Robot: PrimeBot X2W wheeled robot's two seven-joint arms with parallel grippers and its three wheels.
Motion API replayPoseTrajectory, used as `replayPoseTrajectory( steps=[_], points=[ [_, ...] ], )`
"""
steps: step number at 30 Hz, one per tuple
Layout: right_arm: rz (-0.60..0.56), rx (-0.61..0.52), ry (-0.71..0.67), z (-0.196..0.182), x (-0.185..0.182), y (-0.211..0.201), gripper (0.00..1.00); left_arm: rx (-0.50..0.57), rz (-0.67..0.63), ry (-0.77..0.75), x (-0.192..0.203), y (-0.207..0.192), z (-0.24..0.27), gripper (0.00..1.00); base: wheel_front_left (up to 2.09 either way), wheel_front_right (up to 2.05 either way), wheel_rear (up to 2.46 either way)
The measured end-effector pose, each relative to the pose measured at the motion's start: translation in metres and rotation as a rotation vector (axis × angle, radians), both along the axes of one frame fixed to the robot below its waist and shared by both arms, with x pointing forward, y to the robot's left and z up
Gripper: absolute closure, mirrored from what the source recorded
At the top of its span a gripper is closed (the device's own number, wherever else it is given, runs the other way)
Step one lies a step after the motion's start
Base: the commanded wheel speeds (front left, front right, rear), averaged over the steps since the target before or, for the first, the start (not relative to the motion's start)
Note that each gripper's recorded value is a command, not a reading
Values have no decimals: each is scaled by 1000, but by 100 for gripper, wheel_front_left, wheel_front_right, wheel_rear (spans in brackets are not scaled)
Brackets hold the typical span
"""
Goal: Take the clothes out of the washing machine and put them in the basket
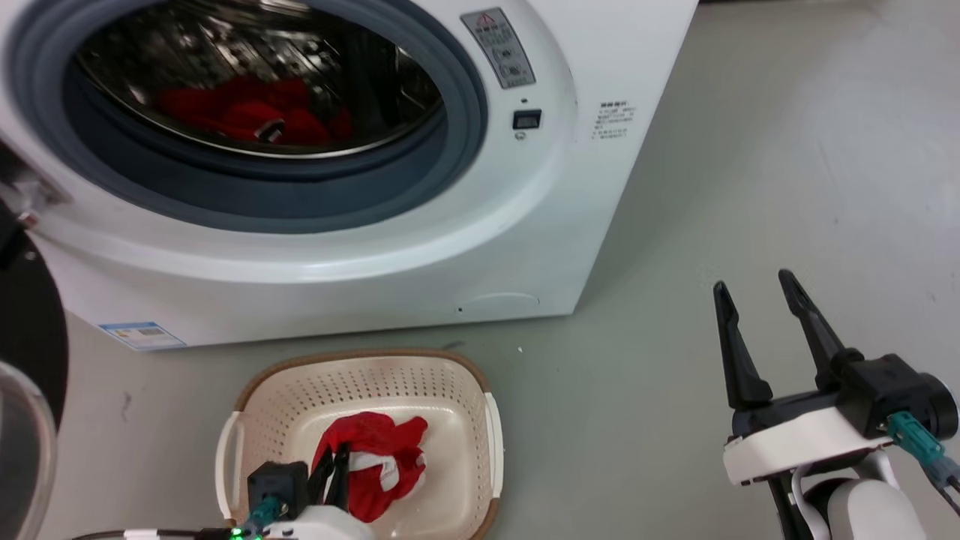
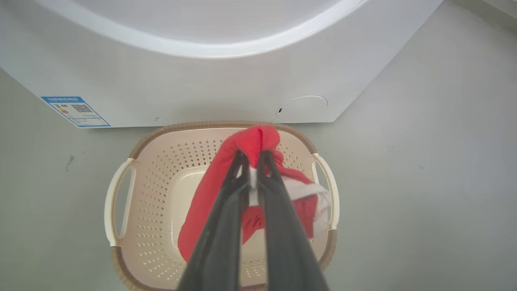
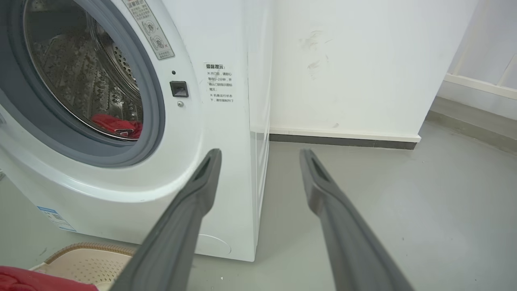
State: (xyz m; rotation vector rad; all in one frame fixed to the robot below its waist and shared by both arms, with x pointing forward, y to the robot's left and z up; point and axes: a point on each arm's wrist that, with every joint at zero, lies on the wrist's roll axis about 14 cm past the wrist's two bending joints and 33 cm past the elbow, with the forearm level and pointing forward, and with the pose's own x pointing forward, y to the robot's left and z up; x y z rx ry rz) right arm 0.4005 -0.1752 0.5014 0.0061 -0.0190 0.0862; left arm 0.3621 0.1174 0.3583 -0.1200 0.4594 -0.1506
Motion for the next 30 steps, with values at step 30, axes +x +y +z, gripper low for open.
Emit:
replayPoseTrajectory(
  steps=[30],
  points=[
    [-48, -21, 182, -97, 45, -24, 0, 73, -23, 521, 31, -9, -191, 100, 0, 0, 0]
  ],
)
